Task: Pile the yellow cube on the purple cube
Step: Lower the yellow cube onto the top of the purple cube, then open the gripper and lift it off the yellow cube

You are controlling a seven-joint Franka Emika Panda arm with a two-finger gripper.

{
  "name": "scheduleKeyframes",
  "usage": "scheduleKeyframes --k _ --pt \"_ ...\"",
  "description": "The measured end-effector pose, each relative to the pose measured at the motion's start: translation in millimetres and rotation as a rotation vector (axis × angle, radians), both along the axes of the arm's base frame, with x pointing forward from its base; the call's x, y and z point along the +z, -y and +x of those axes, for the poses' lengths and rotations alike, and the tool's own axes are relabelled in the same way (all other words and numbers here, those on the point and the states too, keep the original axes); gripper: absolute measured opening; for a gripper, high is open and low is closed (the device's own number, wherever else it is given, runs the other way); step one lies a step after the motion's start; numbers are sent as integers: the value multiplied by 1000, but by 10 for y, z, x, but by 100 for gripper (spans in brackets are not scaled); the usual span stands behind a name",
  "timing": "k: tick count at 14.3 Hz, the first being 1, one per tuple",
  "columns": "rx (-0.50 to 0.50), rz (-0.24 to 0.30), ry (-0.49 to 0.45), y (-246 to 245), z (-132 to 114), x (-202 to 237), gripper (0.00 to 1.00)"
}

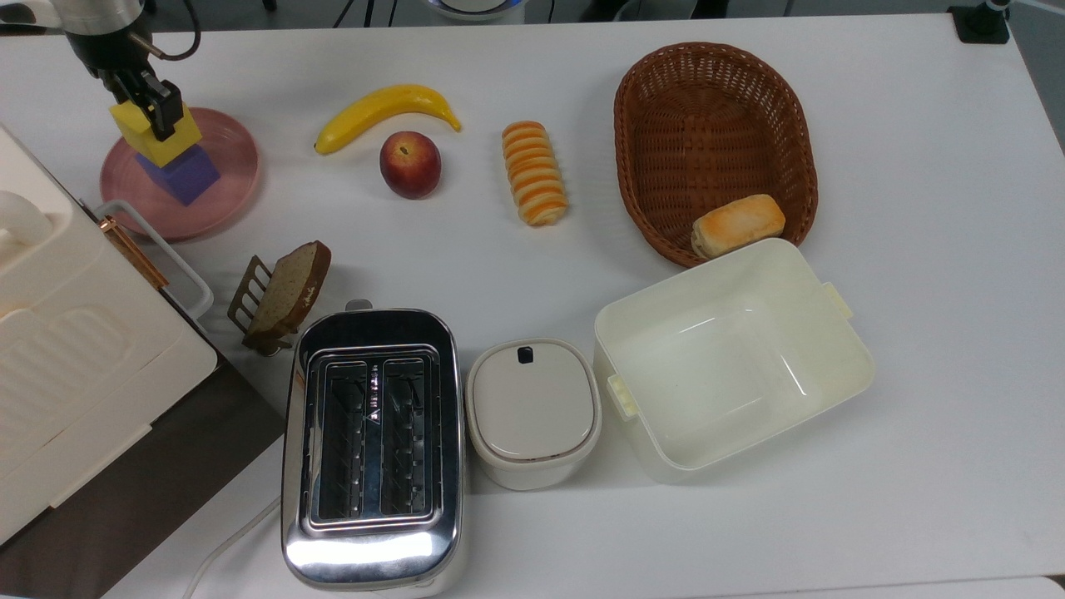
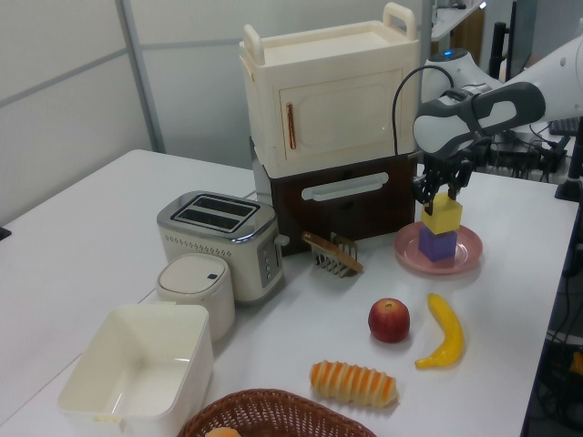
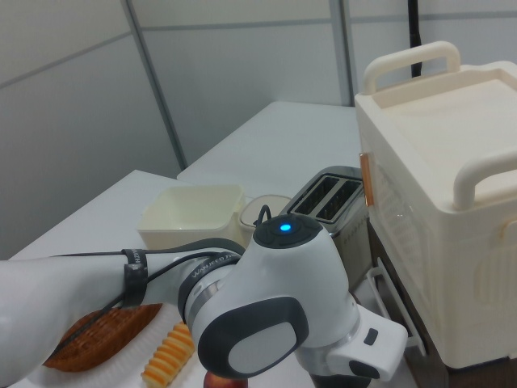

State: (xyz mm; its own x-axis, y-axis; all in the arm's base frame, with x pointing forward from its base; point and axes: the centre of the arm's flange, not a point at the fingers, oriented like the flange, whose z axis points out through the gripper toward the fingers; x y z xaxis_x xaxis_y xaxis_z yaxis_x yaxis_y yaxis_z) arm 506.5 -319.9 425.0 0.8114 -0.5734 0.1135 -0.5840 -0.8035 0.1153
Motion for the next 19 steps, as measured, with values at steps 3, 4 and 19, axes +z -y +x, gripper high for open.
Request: scheduleKeyframes --k 3,4,19 --pt "6 1 -2 1 1 -10 56" --pt "6 2 -5 2 3 -26 56" --pt "12 2 -4 -14 31 -29 100"
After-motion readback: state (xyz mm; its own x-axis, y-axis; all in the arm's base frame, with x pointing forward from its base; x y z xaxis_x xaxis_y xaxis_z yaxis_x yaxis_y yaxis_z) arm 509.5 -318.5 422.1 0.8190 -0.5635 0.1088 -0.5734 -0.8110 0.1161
